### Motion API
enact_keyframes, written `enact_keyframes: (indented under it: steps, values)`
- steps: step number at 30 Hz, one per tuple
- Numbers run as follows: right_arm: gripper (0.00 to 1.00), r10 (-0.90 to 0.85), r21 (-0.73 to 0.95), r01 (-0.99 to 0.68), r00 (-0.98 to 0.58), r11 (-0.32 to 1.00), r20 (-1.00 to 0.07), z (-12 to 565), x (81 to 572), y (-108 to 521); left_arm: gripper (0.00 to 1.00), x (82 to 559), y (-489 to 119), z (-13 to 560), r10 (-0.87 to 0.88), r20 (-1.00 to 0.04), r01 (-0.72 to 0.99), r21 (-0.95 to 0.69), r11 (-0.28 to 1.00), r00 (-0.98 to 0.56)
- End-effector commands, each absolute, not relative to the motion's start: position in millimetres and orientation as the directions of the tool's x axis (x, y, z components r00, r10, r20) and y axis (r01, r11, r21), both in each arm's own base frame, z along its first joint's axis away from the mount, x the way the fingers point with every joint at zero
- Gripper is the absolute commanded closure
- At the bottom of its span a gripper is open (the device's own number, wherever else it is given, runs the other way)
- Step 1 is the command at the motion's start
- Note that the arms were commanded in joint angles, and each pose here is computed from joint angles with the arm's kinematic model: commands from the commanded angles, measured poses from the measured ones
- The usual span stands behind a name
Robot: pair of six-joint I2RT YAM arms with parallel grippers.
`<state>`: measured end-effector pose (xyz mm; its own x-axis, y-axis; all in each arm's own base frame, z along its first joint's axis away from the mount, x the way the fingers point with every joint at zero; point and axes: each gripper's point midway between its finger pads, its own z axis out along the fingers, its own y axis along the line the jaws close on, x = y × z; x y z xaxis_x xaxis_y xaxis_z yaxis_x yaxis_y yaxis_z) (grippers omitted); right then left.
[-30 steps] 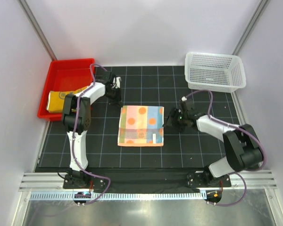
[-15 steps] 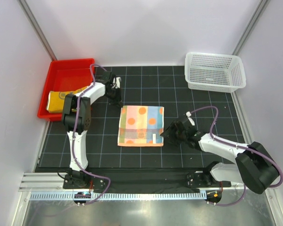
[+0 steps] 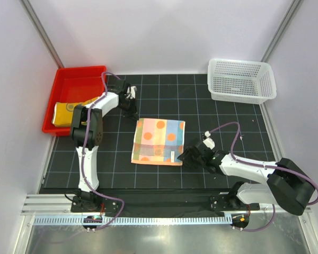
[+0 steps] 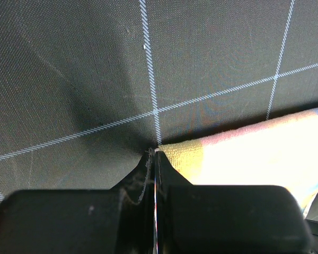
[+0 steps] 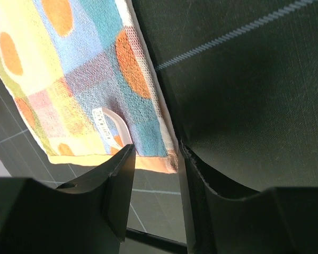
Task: Fold and stack the towels
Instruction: Fold the towel
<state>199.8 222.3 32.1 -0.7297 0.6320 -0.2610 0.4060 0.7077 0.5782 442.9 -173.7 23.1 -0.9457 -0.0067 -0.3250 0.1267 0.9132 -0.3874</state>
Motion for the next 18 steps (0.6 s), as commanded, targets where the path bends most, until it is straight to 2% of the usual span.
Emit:
enact_keyframes:
  steps: [1, 5, 7, 11, 18]
  values:
    - [0.56, 0.671, 0.569, 0.440, -0.680, 0.695, -0.295, 29, 204, 218, 1.00, 450, -173, 20, -0.017, -0.324, 0.119, -0.396, 0.910, -0.946]
    - [0.63, 0.659, 0.541, 0.442, -0.684, 0.716, -0.314, 23, 199, 216, 1.00, 450, -172, 19, -0.019, -0.322, 0.116, -0.394, 0.912, -0.946]
    - [0.71, 0.661, 0.535, 0.446, -0.679, 0.718, -0.320, 23, 200, 214, 1.00, 450, -171, 17, -0.020, -0.318, 0.113, -0.394, 0.912, -0.948]
    - [0.80, 0.648, 0.501, 0.452, -0.680, 0.738, -0.342, 18, 194, 202, 1.00, 452, -166, 14, -0.030, -0.314, 0.100, -0.390, 0.915, -0.949]
    - [0.83, 0.615, 0.464, 0.432, -0.689, 0.773, -0.383, 12, 190, 189, 1.00, 445, -175, 14, -0.050, -0.277, 0.084, -0.450, 0.889, -0.959]
